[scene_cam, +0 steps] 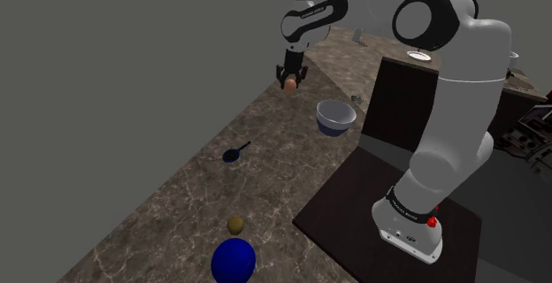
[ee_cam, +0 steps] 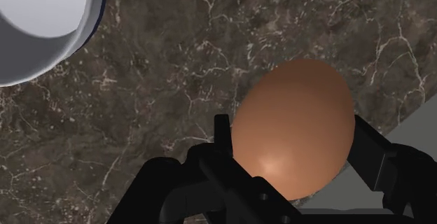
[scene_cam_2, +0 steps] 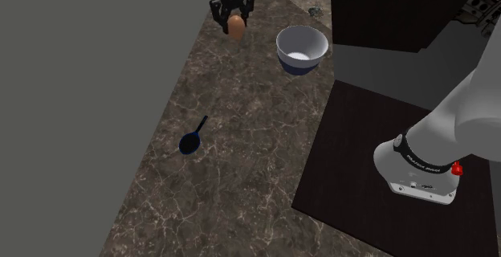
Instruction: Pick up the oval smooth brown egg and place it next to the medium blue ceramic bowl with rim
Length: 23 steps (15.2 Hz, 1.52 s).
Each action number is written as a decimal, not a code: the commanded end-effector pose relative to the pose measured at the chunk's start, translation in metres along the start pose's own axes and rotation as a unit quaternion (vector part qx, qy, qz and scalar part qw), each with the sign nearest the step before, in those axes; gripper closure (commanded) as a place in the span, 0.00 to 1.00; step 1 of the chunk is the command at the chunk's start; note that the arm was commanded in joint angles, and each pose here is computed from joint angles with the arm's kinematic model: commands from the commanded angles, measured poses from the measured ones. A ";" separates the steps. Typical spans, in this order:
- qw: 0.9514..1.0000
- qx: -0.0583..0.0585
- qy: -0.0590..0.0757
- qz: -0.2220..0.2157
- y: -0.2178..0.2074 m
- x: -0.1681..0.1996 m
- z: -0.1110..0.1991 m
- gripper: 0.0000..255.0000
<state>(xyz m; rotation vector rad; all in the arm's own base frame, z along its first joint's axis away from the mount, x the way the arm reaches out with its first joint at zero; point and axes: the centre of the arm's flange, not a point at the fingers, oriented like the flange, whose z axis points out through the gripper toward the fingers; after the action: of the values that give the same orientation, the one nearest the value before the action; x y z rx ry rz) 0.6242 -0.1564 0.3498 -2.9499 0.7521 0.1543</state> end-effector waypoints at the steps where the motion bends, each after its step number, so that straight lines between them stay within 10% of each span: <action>1: 1.000 0.000 0.000 -0.001 0.015 0.007 0.004 1.00; 23: 1.000 0.000 0.000 -0.001 0.022 0.021 0.119 1.00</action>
<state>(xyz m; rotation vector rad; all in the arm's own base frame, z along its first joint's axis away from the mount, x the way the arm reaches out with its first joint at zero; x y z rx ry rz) 0.6225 -0.1722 0.2338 -2.9503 0.7501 0.1549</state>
